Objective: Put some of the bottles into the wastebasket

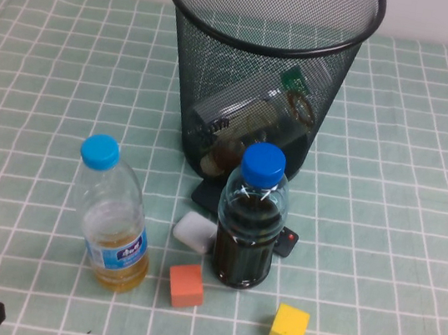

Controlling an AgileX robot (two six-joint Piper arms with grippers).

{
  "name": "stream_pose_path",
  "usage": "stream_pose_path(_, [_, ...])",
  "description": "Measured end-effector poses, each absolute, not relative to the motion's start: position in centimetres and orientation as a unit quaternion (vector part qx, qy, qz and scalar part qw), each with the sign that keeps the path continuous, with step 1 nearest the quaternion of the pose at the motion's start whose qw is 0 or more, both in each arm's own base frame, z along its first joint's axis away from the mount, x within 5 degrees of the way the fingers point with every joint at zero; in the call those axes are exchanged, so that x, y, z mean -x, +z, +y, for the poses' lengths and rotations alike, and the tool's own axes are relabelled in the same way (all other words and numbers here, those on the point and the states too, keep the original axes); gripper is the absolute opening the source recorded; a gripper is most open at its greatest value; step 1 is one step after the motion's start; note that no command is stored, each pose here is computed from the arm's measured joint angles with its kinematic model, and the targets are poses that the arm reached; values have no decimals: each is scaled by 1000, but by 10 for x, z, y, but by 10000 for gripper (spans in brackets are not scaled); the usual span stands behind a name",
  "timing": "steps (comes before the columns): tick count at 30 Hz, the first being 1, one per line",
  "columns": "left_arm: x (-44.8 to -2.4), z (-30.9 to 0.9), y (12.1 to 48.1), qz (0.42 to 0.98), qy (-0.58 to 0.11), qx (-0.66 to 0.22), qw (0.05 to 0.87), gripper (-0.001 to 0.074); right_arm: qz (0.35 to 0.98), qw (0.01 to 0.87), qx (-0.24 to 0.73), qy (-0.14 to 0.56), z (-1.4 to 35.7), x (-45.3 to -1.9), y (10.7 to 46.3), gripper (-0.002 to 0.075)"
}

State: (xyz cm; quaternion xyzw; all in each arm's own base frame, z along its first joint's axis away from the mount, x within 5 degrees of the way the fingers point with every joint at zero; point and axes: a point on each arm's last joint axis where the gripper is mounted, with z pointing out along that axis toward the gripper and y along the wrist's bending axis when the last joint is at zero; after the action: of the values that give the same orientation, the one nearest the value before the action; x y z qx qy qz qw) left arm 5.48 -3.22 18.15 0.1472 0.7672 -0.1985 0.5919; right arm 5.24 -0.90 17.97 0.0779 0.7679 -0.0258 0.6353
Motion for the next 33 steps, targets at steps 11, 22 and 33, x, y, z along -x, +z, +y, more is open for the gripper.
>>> stream_pose_path(11, [-55,-32,181,767,-199,-147,592,-4,780,621,-77,-29,-9,-52,177,0])
stream_pose_path(22, [-55,-32,181,767,-199,-147,592,-4,780,621,-77,-29,-9,-52,177,0])
stream_pose_path(33, [-57,-29,183,760,-169,-152,609,-4,780,621,-77,-30,-9,-52,177,0])
